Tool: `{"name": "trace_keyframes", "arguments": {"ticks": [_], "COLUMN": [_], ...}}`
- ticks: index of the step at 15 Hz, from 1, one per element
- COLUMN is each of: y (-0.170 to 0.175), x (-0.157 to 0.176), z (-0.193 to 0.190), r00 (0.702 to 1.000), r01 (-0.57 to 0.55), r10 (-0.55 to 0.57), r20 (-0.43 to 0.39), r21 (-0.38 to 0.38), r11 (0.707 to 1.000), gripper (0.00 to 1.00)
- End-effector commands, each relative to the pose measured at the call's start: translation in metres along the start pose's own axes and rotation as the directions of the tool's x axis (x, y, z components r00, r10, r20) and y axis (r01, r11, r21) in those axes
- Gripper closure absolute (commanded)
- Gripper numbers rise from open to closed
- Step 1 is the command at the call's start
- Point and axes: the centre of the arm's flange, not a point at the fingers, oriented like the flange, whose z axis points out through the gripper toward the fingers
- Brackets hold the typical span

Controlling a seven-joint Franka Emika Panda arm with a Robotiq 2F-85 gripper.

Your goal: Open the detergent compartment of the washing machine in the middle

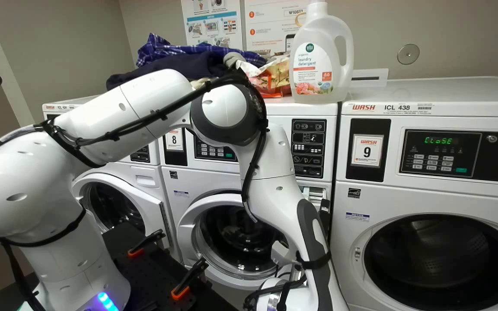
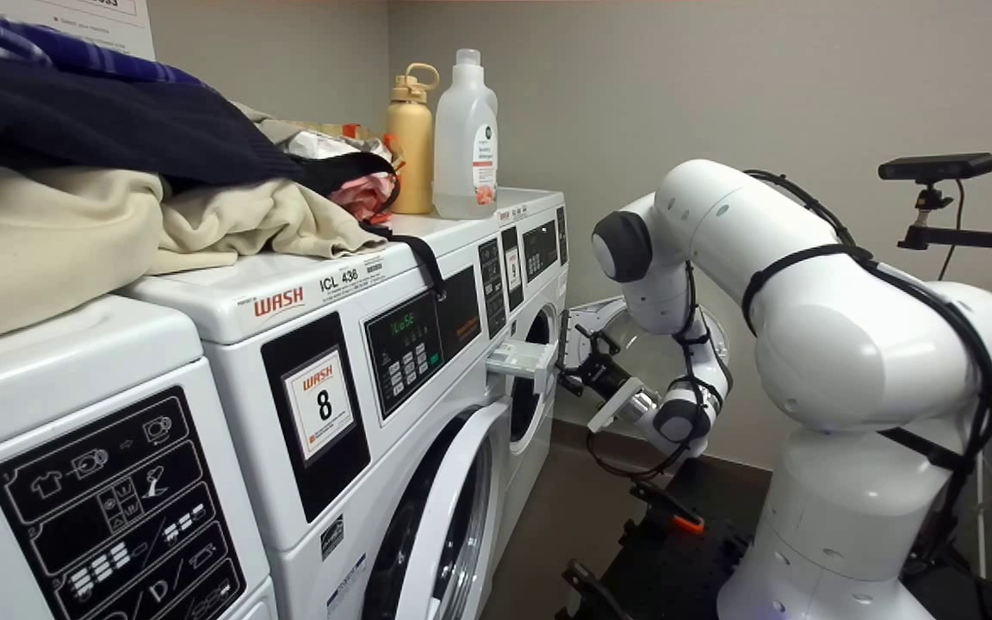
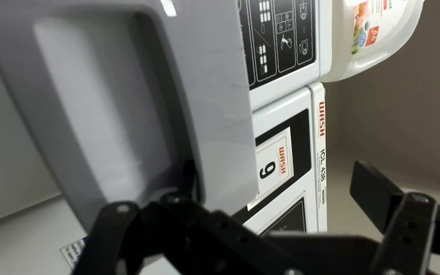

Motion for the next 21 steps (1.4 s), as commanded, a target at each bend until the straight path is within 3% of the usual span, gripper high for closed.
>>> {"name": "trace_keyframes", "arguments": {"ticks": [1,12,21], "y": [-0.066,-0.083,-0.084], "x": [0.035,0.038,0.045], "z": [-0.002,0.014,-0.007], "r00": [0.992,0.950,0.971], "r01": [0.126,0.282,0.230], "r10": [-0.124,-0.280,-0.230], "r20": [-0.037,0.139,0.062], "r21": [0.080,0.005,0.010], "r11": [0.989,0.959,0.973], "gripper": [0.00,0.00,0.00]}}
